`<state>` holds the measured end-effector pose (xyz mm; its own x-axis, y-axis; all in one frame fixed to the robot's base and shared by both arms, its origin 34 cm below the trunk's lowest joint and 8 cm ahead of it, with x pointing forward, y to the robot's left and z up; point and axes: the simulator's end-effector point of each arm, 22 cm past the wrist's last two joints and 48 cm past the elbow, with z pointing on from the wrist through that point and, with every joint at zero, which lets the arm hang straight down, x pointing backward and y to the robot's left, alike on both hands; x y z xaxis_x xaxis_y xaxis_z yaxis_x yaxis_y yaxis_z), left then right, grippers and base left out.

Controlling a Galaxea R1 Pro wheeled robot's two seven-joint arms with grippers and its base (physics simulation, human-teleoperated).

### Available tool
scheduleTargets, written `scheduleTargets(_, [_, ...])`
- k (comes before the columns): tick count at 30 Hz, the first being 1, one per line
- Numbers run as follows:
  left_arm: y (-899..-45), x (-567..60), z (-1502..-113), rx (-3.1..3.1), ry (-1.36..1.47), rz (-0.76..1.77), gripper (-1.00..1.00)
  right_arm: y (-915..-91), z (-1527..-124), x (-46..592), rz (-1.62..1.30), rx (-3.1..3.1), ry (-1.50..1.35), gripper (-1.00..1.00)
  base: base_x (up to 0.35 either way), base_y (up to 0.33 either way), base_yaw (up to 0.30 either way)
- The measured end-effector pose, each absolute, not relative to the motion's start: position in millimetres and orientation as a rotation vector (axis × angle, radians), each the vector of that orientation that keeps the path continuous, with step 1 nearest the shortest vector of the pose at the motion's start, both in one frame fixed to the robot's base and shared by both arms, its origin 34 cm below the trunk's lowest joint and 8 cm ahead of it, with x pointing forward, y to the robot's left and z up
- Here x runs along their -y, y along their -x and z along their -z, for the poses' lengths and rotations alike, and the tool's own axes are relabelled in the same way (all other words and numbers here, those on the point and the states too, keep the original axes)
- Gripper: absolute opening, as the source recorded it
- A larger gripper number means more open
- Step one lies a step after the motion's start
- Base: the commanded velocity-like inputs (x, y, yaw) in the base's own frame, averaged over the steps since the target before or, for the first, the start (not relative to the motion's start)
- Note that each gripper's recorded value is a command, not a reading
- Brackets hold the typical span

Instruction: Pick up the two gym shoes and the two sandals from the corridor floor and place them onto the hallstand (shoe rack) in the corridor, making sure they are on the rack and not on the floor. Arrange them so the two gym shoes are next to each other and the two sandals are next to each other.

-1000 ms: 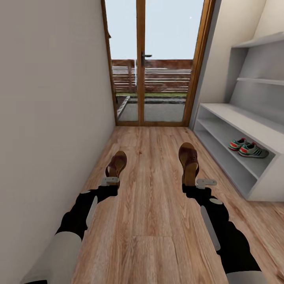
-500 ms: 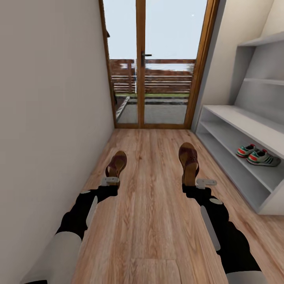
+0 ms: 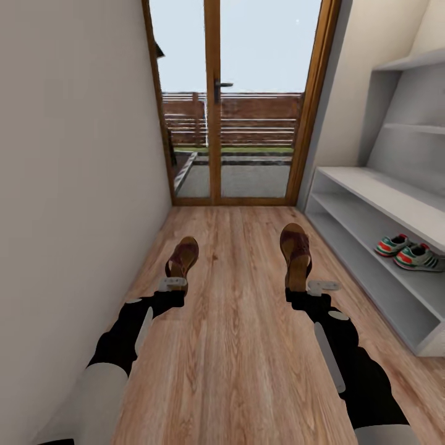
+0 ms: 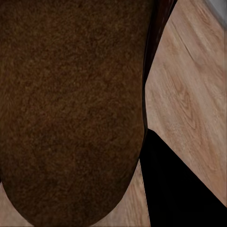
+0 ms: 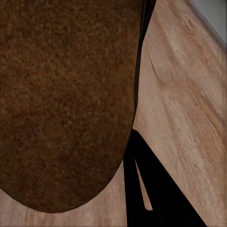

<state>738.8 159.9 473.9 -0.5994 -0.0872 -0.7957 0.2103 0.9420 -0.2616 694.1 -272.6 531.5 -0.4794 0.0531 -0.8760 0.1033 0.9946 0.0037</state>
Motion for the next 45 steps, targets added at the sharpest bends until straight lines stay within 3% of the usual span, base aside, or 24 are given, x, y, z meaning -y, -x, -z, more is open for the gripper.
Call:
scheduleTargets(17, [-738.8, -159.8, -473.9, -2.176, -0.086, 0.414, -1.0, -694.1, -531.2, 272.5, 0.059, -2.072, -0.11, -1.0, 0.347, 0.0, -0.235])
scheduleTargets(45, [-738.8, -160.2, -473.9, -2.176, -0.085, 0.413, -1.0, -694.2, -531.8, 272.4, 0.059, -2.071, -0.11, -1.0, 0.347, 0.0, -0.008])
